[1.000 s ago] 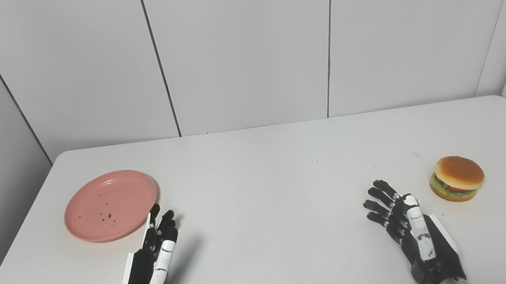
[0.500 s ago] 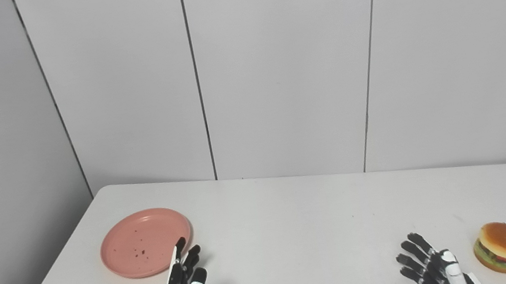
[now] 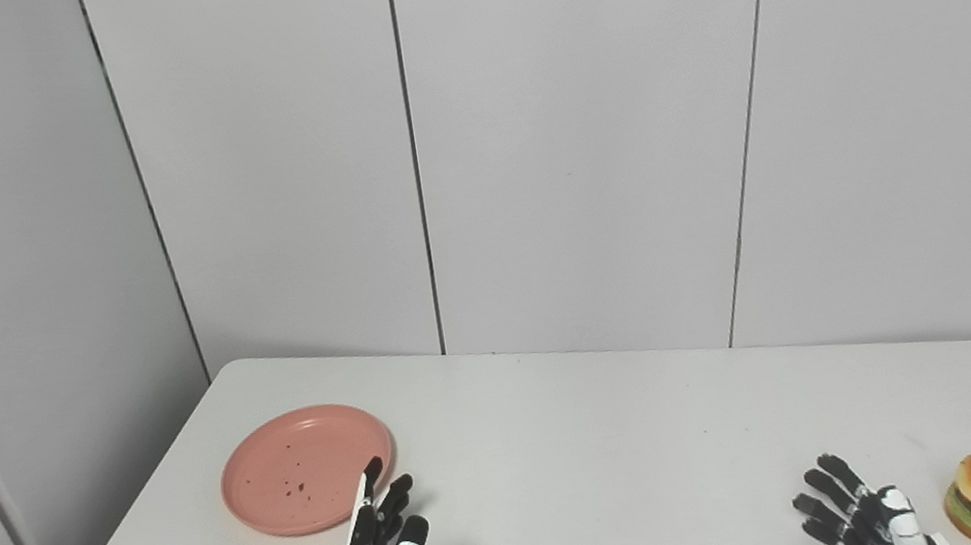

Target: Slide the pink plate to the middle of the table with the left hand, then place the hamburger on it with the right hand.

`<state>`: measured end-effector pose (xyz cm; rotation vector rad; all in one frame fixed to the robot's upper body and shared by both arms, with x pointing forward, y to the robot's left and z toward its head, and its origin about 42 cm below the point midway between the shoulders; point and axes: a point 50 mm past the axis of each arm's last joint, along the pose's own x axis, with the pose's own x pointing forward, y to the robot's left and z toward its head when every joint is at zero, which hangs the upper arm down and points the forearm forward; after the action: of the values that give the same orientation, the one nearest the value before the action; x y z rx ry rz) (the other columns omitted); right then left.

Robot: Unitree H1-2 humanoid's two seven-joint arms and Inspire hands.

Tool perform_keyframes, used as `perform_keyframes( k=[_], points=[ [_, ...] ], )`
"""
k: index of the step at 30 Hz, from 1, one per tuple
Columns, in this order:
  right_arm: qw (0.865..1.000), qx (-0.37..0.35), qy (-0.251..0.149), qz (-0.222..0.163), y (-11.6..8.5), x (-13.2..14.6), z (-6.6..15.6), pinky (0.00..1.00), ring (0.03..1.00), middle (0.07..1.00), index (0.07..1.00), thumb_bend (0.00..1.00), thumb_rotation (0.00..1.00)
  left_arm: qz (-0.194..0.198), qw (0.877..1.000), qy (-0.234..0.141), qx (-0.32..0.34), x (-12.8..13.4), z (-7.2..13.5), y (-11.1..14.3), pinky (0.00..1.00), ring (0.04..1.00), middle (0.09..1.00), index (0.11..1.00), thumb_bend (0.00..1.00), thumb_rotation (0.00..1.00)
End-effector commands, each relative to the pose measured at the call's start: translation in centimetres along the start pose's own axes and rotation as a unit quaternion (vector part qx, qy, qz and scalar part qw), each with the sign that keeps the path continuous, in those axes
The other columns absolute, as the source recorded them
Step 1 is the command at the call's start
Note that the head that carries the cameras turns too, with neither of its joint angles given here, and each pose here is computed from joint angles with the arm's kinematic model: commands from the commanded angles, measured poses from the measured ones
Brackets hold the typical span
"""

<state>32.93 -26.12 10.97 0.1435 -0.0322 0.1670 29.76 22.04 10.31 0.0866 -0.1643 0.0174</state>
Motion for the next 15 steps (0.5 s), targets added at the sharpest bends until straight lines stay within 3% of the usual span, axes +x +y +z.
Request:
perform_keyframes(
  k=[1, 7, 15],
  points=[
    [0.999, 0.013, 0.030, -0.014, -0.7, -2.3, -2.9, 0.93, 0.890, 0.934, 0.939, 0.84, 1.00, -0.008, 0.997, 0.064, -0.050, -1.7, -3.3, -2.7, 0.96, 0.935, 0.918, 0.989, 0.74, 0.81],
    [0.999, 0.014, 0.025, -0.022, -0.6, -2.3, -2.9, 0.92, 0.883, 0.920, 0.920, 0.84, 1.00, -0.005, 0.995, 0.031, -0.095, -1.0, -1.2, -2.6, 0.95, 0.940, 0.936, 0.978, 0.73, 0.77],
    [0.998, 0.024, -0.007, -0.049, -0.3, -2.0, -3.3, 0.85, 0.831, 0.870, 0.881, 0.79, 1.00, 0.014, 0.991, -0.063, -0.121, 2.1, 5.3, -1.9, 0.91, 0.896, 0.892, 0.904, 0.83, 0.80]
  ],
)
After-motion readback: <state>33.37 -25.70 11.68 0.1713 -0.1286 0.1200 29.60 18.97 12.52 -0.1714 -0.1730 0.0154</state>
